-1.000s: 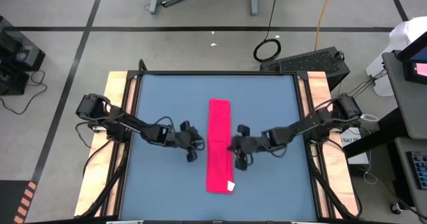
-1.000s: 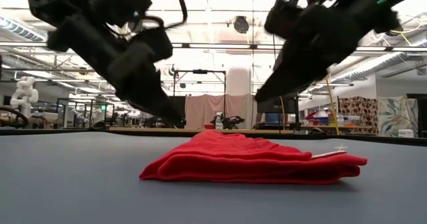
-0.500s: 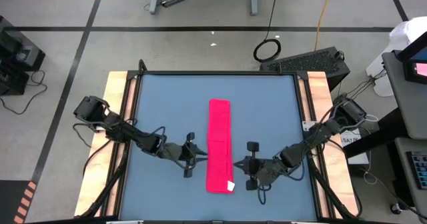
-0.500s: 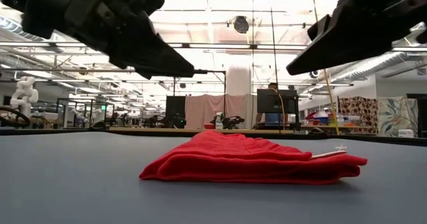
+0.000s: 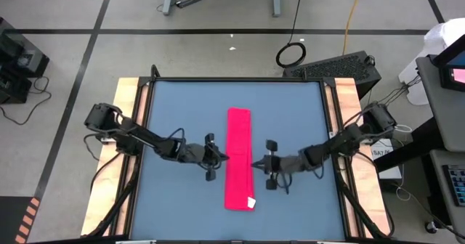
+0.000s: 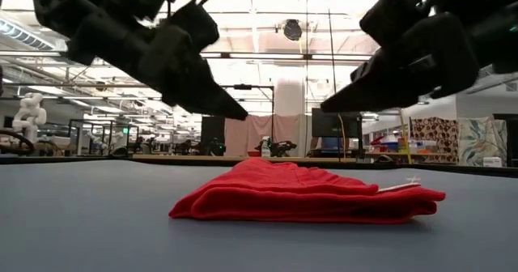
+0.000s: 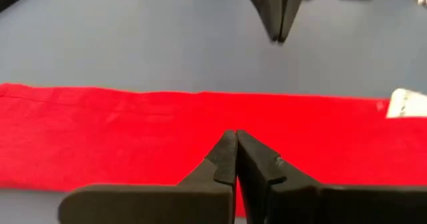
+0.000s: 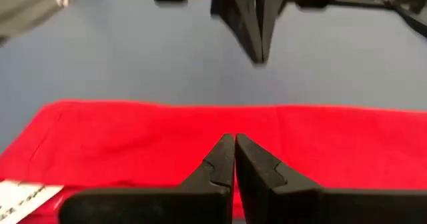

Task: Roll towel
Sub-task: Fold the red towel

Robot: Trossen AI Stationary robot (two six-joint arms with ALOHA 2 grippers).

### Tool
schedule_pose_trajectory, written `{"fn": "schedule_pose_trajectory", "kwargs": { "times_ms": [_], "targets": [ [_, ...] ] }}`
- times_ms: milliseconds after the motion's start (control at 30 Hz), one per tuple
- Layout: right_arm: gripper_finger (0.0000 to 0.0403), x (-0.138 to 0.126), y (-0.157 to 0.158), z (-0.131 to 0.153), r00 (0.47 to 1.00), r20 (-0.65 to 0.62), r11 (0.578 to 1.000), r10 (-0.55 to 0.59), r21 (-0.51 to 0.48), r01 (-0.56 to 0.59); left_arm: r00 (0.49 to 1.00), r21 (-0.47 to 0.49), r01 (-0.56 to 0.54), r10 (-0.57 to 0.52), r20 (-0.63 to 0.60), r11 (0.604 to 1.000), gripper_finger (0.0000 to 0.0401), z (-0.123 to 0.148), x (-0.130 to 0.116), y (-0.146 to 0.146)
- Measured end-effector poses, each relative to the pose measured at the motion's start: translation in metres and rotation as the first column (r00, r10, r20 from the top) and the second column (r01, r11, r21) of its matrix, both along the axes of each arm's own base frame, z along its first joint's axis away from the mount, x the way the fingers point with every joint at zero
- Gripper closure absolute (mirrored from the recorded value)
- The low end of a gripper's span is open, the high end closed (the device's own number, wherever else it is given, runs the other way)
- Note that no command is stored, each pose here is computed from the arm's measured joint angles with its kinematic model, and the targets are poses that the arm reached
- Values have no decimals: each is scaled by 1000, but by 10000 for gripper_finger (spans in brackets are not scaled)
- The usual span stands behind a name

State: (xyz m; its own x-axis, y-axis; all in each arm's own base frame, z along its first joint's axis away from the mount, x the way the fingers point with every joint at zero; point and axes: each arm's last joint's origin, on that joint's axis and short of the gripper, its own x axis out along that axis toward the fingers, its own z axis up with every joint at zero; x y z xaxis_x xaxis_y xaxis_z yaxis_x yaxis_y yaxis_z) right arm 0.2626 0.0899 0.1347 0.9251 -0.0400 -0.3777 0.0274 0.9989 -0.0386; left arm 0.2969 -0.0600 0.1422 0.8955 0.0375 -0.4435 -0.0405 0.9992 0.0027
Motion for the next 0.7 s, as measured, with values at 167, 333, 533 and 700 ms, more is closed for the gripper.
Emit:
{"fn": "schedule_pose_trajectory", "kwargs": {
  "times_ms": [167, 333, 533, 700],
  "targets": [
    [397, 5, -33, -7, 999, -33, 1000, -5, 29, 6, 1000, 3, -8, 8, -6, 1000, 391, -18, 9, 11],
    [397, 14, -56, -22, 997, -83, 997, -9, 80, 16, 997, 9, -42, 43, -63, 999, 391, -34, 11, 24],
    [397, 25, -79, -42, 985, -159, 993, -63, 88, 78, 989, 5, -91, 91, -119, 996, 390, -53, 13, 45],
    [397, 26, -102, -52, 972, -190, 985, -135, 76, 152, 984, 3, -127, 126, -124, 992, 390, -61, 16, 60]
  ]
}}
